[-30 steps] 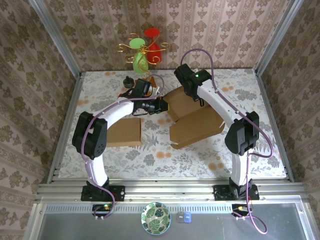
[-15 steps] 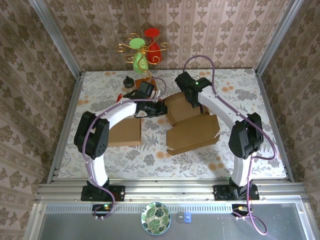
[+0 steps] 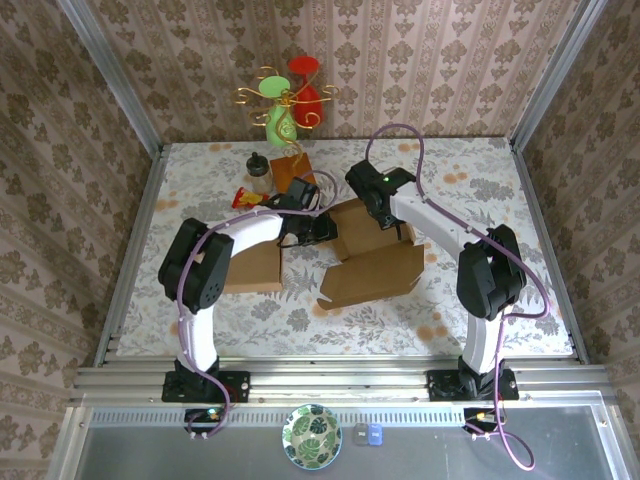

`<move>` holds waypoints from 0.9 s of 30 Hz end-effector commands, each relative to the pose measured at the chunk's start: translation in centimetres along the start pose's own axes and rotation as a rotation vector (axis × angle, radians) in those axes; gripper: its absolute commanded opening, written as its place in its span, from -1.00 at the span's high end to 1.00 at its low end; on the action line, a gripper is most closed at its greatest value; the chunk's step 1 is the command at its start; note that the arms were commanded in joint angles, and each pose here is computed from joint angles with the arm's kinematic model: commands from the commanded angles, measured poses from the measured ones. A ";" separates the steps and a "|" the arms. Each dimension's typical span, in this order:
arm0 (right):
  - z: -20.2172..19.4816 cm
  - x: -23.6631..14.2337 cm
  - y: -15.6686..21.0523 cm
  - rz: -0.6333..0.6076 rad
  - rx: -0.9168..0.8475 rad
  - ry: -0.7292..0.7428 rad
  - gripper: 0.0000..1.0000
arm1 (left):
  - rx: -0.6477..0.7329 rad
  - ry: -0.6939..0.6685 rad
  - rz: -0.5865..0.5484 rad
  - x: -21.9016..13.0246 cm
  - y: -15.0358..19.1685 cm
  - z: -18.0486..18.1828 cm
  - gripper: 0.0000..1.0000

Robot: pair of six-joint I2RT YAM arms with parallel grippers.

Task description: Fold the paper box

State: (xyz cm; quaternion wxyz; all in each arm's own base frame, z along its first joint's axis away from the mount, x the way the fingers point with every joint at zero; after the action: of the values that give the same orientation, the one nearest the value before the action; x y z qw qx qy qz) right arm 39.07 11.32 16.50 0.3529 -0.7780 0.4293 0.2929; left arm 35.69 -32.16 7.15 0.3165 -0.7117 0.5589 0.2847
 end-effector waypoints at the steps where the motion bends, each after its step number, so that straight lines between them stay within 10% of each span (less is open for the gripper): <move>1: 0.5 0.2 0.1 0.001 0.019 0.021 1.00 | -0.043 -0.061 0.003 1.8 0.6 2.1 0.63; 27: 0.9 0.0 0.3 0.000 0.012 0.035 1.00 | -0.059 -0.331 -0.016 1.2 2.1 4.0 0.53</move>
State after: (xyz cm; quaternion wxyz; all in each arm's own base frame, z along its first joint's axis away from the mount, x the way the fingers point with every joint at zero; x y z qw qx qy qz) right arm 38.93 11.80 16.67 0.3542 -0.7817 0.4276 0.2840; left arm 35.26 -32.75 6.32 0.3571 -0.7041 0.5187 0.3281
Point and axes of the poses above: each hand's point on the last joint's axis, 136 mm out from that joint toward the fingers, its own x axis out along the fingers, its own z axis along the line the jaws close on, y = z × x, the point moved 1 cm from there along -x, back along the fingers, and after that the axes turned 11 degrees about -x, right-handed, at the moved point
